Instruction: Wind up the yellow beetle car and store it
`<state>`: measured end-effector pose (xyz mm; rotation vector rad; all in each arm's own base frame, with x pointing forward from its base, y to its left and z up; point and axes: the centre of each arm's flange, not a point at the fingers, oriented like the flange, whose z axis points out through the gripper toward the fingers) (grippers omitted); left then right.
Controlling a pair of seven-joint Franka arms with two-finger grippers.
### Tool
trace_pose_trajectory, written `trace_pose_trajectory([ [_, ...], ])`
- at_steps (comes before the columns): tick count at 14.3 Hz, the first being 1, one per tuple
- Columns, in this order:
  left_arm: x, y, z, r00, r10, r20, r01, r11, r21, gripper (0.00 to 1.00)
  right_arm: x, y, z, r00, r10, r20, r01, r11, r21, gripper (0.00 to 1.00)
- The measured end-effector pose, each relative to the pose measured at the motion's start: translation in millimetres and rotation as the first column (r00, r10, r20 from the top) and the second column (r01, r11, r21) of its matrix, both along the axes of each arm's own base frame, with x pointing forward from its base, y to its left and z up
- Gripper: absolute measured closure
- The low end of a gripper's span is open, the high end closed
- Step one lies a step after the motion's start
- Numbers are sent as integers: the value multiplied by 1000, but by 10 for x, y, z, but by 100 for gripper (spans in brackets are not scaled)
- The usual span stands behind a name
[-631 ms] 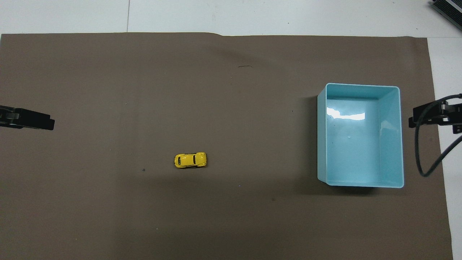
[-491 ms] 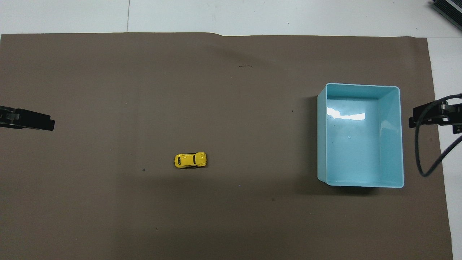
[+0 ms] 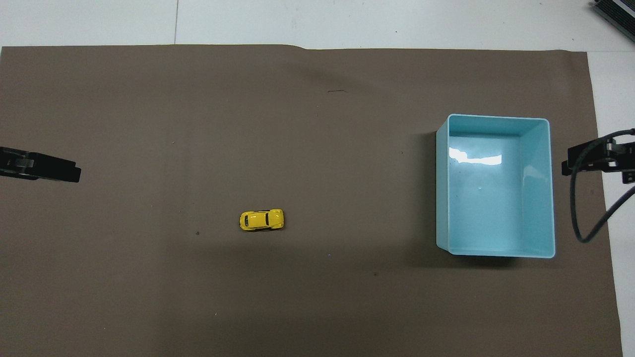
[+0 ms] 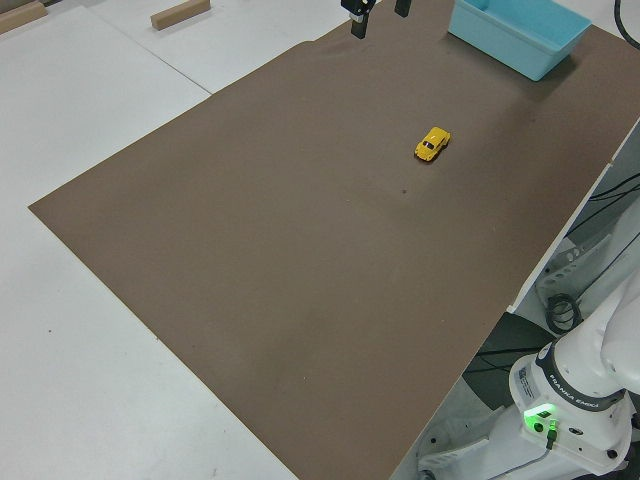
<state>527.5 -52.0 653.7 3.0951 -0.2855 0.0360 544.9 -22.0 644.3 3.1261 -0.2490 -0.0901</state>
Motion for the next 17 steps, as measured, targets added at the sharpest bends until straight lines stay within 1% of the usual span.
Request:
trace_pose_trajectory([
  [9,-4,-31,-37,1000,1,-8,-1,1000,1,0,0,0,0,1000,0,0,0,1000,0,0],
  [14,-10,-105,-152,992,122,-35,-121,993,5,0,0,0,0,1000,0,0,0,1000,0,0],
  [16,-15,-181,-209,977,209,-49,-209,978,9,0,0,0,0,1000,0,0,0,1000,0,0],
  [17,-13,-237,-253,960,275,-55,-275,961,9,0,0,0,0,1000,0,0,0,1000,0,0],
])
